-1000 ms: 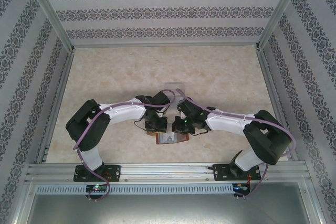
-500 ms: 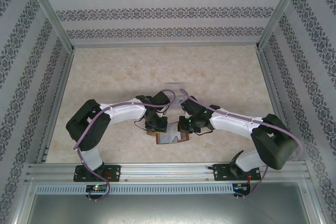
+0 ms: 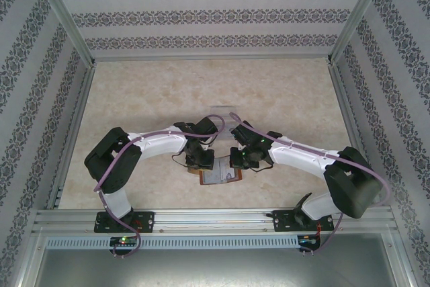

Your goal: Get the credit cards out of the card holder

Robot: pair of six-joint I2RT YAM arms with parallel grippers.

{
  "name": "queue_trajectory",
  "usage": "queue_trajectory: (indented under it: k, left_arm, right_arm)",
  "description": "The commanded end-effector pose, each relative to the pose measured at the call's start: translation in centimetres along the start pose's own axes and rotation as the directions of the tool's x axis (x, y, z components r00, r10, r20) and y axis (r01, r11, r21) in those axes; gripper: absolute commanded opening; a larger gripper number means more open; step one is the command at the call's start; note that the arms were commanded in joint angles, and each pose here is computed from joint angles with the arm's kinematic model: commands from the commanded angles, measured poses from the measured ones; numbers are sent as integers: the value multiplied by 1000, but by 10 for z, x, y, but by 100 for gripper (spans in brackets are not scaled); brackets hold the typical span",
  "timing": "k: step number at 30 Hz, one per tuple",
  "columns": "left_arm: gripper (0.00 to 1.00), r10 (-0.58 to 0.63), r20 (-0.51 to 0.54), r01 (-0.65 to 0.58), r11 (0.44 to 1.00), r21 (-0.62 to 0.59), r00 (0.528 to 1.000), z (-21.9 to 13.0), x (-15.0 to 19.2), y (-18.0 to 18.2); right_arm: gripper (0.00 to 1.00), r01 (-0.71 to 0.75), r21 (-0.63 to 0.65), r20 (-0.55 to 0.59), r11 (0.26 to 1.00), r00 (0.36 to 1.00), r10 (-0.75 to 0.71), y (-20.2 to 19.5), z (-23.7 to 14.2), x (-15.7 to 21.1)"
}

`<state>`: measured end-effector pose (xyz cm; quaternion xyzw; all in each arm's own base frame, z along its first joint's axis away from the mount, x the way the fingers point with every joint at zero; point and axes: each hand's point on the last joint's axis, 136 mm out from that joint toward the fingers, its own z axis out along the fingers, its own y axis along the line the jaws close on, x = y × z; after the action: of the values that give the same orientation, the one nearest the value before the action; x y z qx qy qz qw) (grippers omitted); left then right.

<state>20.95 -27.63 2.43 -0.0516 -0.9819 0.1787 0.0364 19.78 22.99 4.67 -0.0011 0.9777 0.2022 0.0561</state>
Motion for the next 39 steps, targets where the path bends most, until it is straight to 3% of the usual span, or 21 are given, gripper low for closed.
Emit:
queue_trajectory:
  k: [1,12,23,39]
  left_arm:
    - [16,-8,-65,0,993,-116,998,17,17,26]
    - [16,-8,-61,1,993,-114,998,16,16,26]
    - [16,-7,-62,0,994,-107,998,17,16,24]
    - [19,15,-14,-16,997,-74,1000,1,6,11]
  right_arm:
    - [4,22,50,16,999,1000,-22,-5,-5,-3]
    - [5,41,19,11,999,999,-41,15,-2,-1]
    - [16,38,-48,3,998,999,-38,35,-3,4]
    - [8,38,-19,15,999,999,-38,31,-7,4]
